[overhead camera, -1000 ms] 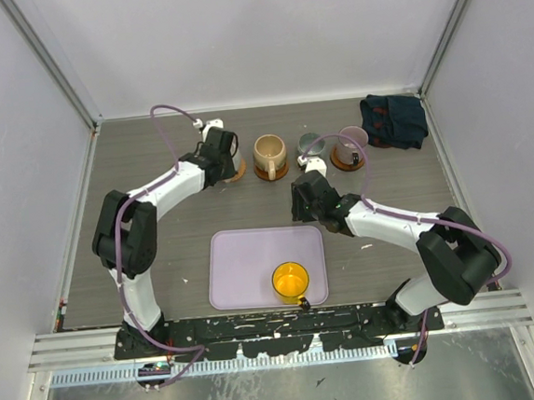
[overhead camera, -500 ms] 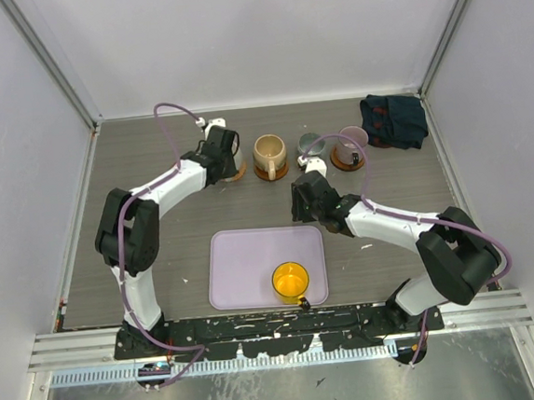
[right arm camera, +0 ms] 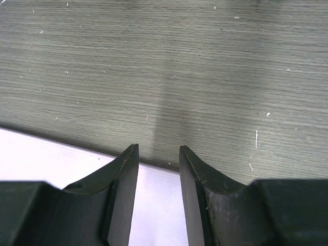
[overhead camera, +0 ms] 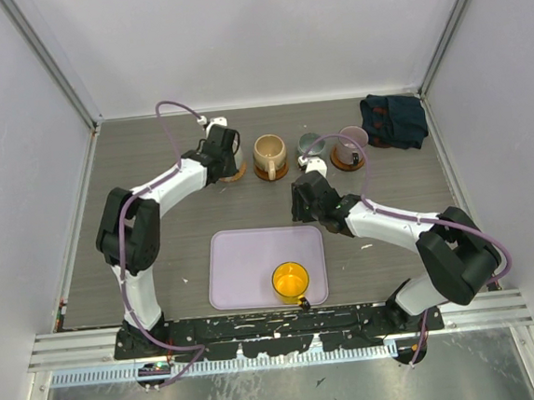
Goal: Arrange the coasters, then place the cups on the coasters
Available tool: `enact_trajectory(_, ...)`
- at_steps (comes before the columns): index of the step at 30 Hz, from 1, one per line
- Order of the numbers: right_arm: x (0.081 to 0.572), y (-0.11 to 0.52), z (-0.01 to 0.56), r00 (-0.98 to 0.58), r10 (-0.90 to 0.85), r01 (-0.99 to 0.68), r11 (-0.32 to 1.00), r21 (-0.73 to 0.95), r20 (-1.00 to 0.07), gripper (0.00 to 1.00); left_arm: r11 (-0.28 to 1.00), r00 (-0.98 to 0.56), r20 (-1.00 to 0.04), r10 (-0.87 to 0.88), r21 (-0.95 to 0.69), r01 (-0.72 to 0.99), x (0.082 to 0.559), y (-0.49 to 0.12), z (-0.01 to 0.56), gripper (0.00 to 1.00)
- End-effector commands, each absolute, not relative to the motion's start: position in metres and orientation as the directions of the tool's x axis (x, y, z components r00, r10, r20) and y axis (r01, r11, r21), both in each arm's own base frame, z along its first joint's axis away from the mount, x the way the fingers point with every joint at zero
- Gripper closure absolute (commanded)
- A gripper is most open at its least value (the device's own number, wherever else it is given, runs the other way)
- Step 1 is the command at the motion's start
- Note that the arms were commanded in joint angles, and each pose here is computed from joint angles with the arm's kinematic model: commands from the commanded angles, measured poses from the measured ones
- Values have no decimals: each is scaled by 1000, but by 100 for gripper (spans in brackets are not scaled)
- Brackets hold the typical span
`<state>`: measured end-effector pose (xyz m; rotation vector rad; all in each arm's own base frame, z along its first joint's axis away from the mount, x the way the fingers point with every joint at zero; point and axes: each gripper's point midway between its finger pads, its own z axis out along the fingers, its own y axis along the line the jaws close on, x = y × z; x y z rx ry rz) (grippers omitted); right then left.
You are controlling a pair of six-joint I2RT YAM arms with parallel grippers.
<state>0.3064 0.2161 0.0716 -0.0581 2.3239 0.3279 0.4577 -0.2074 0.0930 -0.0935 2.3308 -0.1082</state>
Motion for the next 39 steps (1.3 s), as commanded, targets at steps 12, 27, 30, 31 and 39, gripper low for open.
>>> enact_trajectory(12, 312, 226, 82, -676, 91, -151, 954, 258, -732, 57, 987, -566, -813, -137, -158, -12, 492, -218, 143, 100)
enact_trajectory(27, 313, 229, 82, -679, 88, -156, 953, 261, -729, 57, 989, -584, -801, -129, -148, -16, 487, -215, 137, 100)
enact_trajectory(30, 312, 229, 82, -680, 86, -157, 953, 259, -729, 57, 989, -585, -801, -130, -145, -20, 486, -213, 136, 100)
enact_trajectory(31, 312, 228, 81, -681, 86, -155, 954, 257, -727, 57, 989, -584, -801, -130, -144, -22, 486, -213, 136, 100)
enact_trajectory(39, 311, 228, 79, -685, 85, -153, 954, 257, -724, 57, 989, -597, -792, -131, -141, -30, 480, -210, 129, 100)
